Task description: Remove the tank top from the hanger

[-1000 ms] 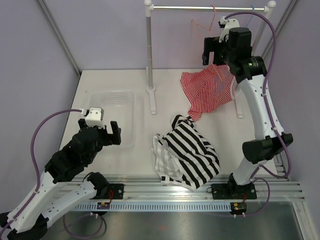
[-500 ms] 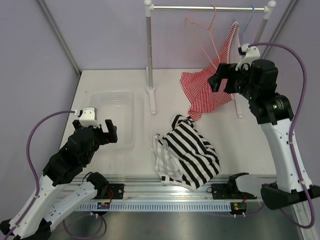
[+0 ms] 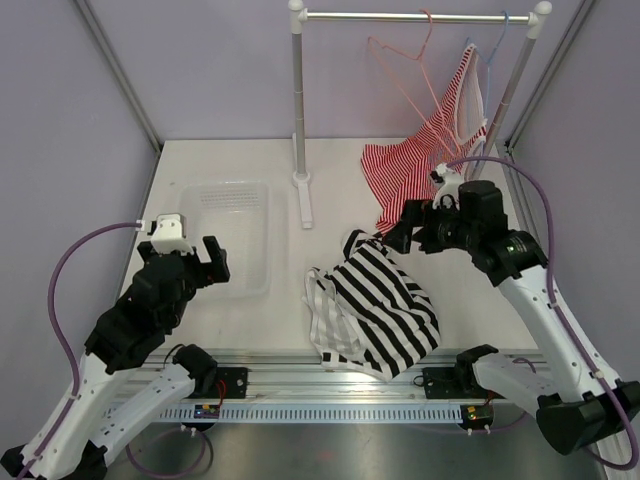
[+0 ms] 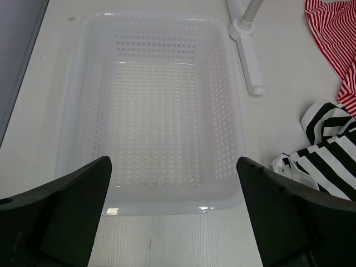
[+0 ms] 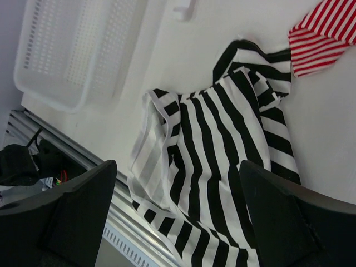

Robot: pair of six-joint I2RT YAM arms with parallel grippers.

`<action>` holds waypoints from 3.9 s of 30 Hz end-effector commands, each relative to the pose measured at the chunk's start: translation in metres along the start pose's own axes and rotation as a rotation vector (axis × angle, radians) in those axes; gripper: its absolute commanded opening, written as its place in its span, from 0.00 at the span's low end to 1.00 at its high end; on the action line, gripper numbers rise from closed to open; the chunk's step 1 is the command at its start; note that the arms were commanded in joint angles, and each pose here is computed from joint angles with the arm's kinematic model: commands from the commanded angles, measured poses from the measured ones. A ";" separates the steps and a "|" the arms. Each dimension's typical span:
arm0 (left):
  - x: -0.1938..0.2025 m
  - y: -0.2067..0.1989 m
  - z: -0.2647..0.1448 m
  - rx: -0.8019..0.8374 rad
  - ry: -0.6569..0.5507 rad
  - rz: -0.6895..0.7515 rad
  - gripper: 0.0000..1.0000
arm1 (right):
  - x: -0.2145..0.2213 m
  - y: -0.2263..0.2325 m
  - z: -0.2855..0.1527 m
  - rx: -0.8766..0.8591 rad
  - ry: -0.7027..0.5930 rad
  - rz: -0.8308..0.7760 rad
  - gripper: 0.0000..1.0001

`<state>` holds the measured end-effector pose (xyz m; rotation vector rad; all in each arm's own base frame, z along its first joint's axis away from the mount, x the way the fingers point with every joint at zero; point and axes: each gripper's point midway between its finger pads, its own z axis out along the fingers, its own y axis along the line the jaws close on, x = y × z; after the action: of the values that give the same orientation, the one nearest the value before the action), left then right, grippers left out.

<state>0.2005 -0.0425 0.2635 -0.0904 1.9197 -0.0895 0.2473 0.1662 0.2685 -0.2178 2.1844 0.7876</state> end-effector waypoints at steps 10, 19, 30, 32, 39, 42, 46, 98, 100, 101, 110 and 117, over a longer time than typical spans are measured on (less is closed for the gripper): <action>-0.006 -0.008 0.007 0.038 -0.006 -0.017 0.99 | 0.116 -0.076 0.097 0.375 0.234 0.200 0.99; -0.005 -0.011 0.006 0.062 -0.010 -0.019 0.99 | 0.190 -0.088 0.150 0.555 0.449 0.009 0.84; -0.007 -0.014 0.005 0.086 -0.017 -0.021 0.99 | 0.130 -0.016 0.164 0.263 0.263 -0.012 0.00; -0.007 -0.021 0.003 0.128 -0.022 -0.019 0.99 | 0.111 0.002 0.161 0.198 0.212 -0.005 0.00; -0.020 -0.048 -0.005 0.272 -0.044 -0.059 0.99 | 0.057 0.063 0.136 -0.019 0.104 0.016 0.00; -0.028 -0.064 -0.010 0.352 -0.050 -0.085 0.99 | 0.035 0.083 0.119 -0.080 0.063 0.013 0.00; -0.034 -0.071 -0.014 0.392 -0.065 -0.097 0.99 | 0.008 0.087 0.098 -0.055 -0.004 -0.021 0.00; -0.053 0.054 -0.050 -0.101 -0.406 -0.319 0.99 | -0.013 0.266 0.313 -0.233 -0.180 -0.167 0.62; -0.052 0.054 -0.050 -0.104 -0.403 -0.321 0.99 | -0.012 0.263 0.307 -0.198 -0.125 -0.187 0.83; -0.052 0.055 -0.050 -0.110 -0.403 -0.323 0.99 | -0.014 0.262 0.303 -0.189 -0.121 -0.211 0.84; -0.050 0.054 -0.037 -0.131 -0.355 -0.266 0.99 | -0.080 0.223 0.189 0.017 -0.240 -0.344 0.99; -0.051 0.047 -0.015 -0.160 -0.143 -0.115 0.99 | -0.104 0.043 0.081 0.339 -0.279 -0.191 0.99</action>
<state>0.2015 0.0090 0.2957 -0.3651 1.7523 -0.0451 0.3362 0.3362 0.3177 -0.3347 1.9590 0.4694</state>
